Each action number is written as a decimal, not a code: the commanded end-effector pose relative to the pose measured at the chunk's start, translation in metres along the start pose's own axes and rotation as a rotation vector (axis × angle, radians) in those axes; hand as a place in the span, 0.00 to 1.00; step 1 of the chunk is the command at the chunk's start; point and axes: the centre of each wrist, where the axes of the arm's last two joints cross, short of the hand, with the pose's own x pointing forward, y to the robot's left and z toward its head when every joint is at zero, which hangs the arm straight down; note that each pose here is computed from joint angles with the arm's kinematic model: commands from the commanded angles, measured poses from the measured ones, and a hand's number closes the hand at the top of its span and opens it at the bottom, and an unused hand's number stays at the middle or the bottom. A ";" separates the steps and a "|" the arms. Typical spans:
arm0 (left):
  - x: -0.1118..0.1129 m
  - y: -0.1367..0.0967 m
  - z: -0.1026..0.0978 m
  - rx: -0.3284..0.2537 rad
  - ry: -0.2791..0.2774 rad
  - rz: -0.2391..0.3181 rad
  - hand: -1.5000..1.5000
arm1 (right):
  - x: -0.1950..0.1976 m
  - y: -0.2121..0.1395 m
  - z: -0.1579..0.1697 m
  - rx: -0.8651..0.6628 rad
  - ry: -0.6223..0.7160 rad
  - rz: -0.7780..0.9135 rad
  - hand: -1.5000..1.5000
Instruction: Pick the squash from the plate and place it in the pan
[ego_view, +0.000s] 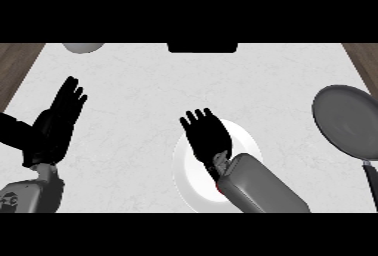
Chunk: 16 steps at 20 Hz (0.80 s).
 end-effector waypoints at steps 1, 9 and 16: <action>-0.014 0.008 -0.001 0.008 0.014 0.005 0.50 | -0.007 0.028 -0.015 0.033 0.001 0.026 0.00; -0.013 0.008 0.008 0.021 -0.013 -0.010 0.50 | -0.002 0.035 -0.030 0.038 -0.008 0.007 0.00; 0.006 0.002 0.006 -0.026 -0.005 -0.018 0.50 | -0.011 0.041 -0.048 0.041 -0.014 -0.042 0.00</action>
